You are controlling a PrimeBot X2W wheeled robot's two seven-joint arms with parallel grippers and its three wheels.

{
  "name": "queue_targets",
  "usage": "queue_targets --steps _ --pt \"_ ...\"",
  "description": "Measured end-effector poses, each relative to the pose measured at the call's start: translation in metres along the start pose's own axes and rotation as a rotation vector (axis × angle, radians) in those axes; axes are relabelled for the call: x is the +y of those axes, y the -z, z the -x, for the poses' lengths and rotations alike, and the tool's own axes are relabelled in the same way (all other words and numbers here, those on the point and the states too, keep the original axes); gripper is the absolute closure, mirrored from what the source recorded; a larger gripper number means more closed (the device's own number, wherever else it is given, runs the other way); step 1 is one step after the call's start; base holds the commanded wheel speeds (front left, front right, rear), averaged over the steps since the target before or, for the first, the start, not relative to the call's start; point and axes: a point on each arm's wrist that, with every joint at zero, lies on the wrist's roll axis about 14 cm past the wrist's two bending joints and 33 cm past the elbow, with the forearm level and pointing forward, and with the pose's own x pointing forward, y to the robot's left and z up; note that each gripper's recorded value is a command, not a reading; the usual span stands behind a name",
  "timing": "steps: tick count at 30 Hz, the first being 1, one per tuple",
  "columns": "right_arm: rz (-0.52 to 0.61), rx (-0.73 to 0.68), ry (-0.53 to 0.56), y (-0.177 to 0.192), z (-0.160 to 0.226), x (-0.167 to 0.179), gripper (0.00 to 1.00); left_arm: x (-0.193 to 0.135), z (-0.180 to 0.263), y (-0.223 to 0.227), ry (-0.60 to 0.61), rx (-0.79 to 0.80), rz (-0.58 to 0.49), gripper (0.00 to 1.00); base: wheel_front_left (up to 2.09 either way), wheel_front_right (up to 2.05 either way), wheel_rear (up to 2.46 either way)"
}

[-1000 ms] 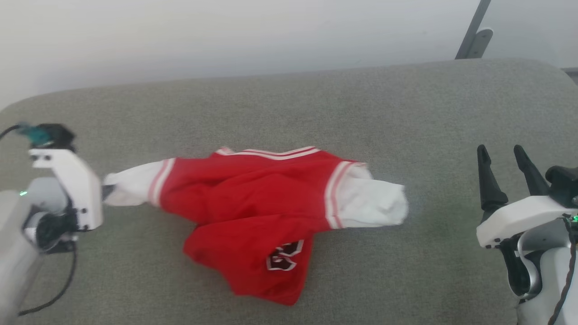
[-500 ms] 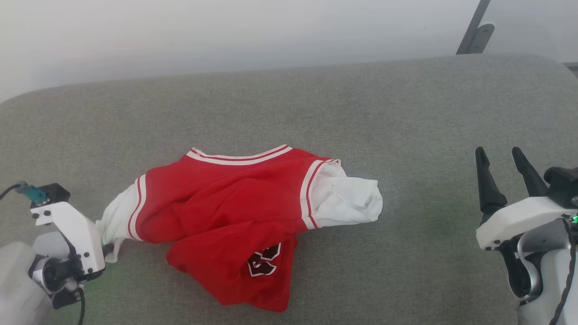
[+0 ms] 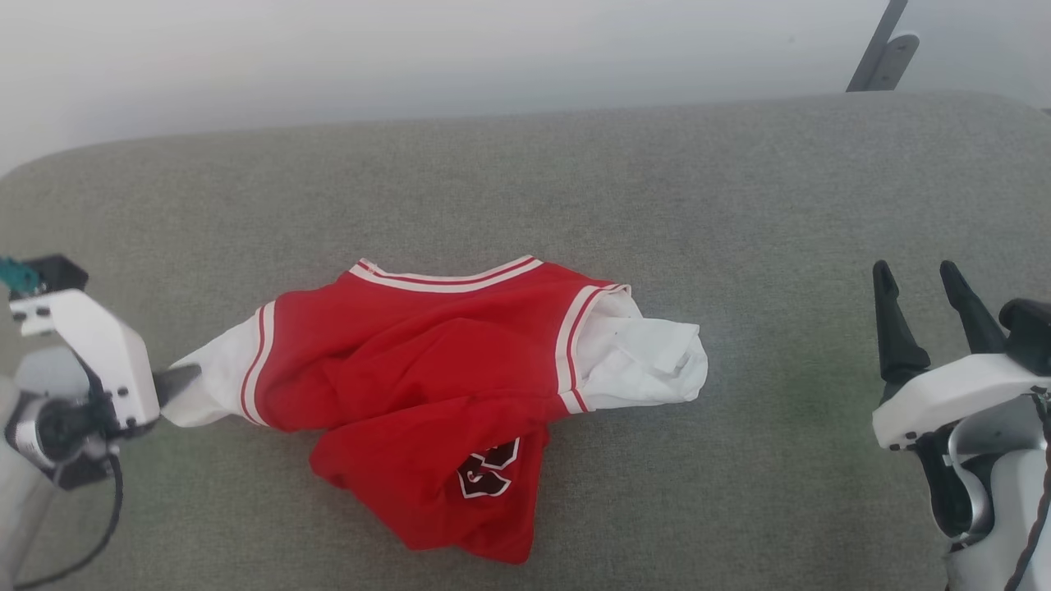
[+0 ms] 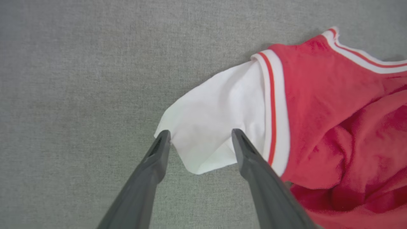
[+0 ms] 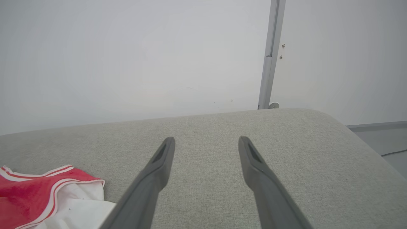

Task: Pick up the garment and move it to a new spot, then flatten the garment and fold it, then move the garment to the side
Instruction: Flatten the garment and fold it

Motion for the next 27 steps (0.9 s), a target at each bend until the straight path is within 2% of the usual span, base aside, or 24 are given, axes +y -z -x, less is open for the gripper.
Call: queue_targets --steps 9,19,27 --pt "0.004 0.002 -0.011 0.001 -0.009 0.004 0.00 -0.007 -0.004 -0.027 -0.033 -0.011 -0.077 0.00 0.00 0.00 0.00" --pt "0.020 0.033 0.027 0.011 -0.012 -0.014 0.00 0.013 -0.033 -0.001 -0.120 0.141 -0.178 0.00 0.00 0.00 0.00" --pt "0.026 0.057 0.032 0.018 -0.013 -0.018 0.00 0.022 -0.046 0.013 -0.147 0.188 -0.173 0.00 0.00 0.00 0.00"
